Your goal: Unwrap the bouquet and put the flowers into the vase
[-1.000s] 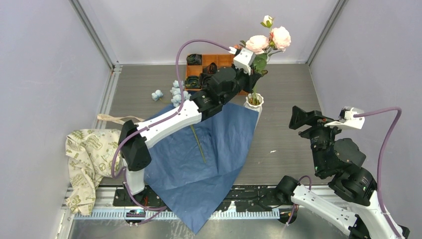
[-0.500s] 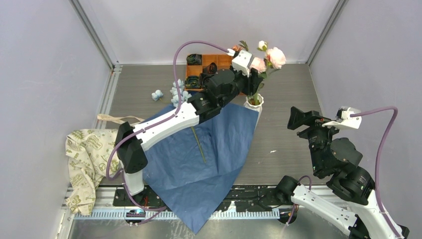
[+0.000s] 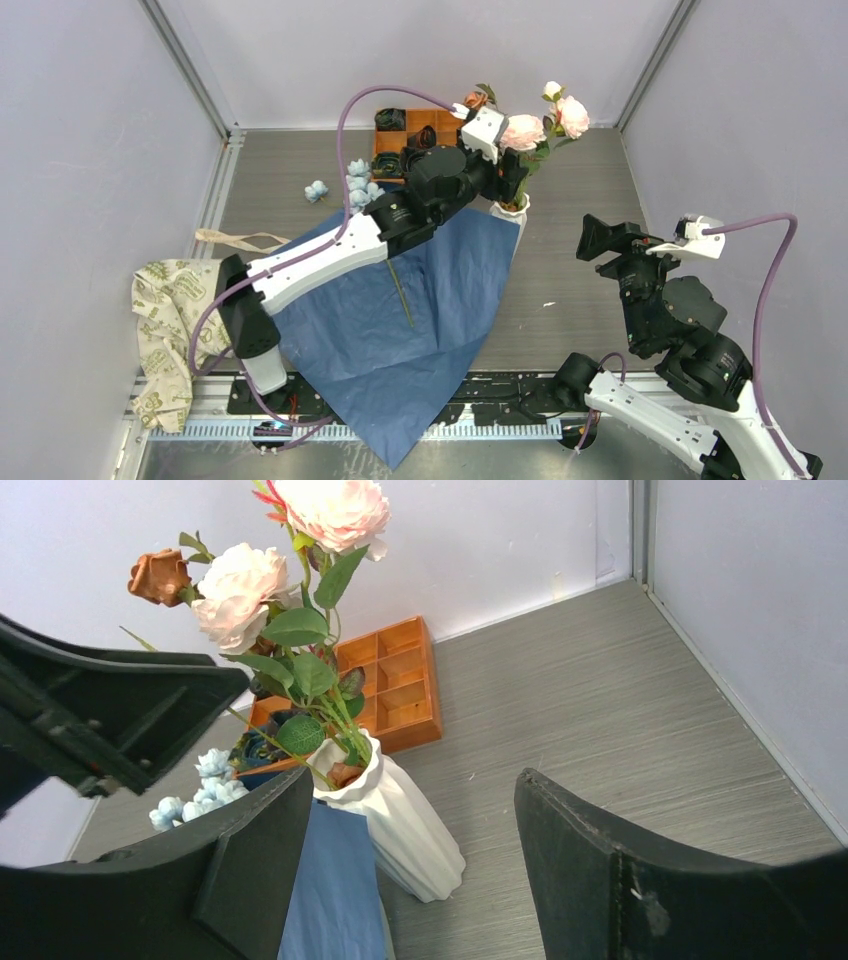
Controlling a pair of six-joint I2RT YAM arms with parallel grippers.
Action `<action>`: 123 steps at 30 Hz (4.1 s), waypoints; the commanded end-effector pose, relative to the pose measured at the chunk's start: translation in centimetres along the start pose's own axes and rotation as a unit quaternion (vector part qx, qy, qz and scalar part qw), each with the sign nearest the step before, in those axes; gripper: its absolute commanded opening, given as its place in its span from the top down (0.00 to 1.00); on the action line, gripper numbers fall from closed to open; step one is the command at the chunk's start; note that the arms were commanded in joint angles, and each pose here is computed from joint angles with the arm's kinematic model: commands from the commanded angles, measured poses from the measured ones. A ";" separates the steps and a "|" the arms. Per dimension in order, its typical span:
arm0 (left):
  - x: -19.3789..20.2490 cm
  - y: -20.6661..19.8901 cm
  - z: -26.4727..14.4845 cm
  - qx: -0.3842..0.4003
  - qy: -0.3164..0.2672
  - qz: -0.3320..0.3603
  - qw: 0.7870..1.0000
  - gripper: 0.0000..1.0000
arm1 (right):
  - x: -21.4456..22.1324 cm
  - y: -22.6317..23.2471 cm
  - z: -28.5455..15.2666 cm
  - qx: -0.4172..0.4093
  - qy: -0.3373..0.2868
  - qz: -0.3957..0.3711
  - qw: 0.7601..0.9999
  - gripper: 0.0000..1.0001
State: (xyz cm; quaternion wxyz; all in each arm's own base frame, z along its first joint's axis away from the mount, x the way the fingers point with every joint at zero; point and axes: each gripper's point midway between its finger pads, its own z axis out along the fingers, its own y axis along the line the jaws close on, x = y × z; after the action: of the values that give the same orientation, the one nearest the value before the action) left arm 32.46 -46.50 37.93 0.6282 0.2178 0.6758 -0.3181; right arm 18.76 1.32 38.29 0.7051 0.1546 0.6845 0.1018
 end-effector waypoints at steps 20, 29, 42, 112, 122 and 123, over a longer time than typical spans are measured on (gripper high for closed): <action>-19.1 6.1 -21.0 -0.132 -0.160 -0.037 0.978 0.30 | -4.6 13.4 2.9 -0.171 0.017 -0.007 0.985 0.14; -17.4 11.2 -28.8 -0.204 -0.165 -0.034 0.964 0.01 | -1.5 25.6 5.5 -0.291 0.101 -0.026 0.951 0.14; -16.3 14.3 -36.3 -0.213 -0.185 -0.068 0.957 0.00 | 17.2 32.4 5.5 -0.277 0.332 -0.145 0.890 0.13; -12.6 18.5 -40.2 -0.310 -0.162 -0.073 0.934 0.00 | 46.9 28.7 17.9 -0.123 0.524 -0.204 0.818 0.42; -12.4 18.7 -40.4 -0.312 -0.164 -0.075 0.933 0.00 | 46.1 28.9 17.8 -0.124 0.520 -0.197 0.822 0.61; -12.4 18.7 -40.4 -0.312 -0.164 -0.075 0.933 0.00 | 46.0 28.9 17.8 -0.123 0.520 -0.196 0.822 0.63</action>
State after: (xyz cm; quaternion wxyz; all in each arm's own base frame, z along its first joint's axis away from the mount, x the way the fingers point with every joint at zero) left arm 18.16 -4.05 47.40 0.7395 -0.0802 0.6474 -0.1660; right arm 39.92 42.25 2.86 0.2344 -0.1567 0.9558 0.0832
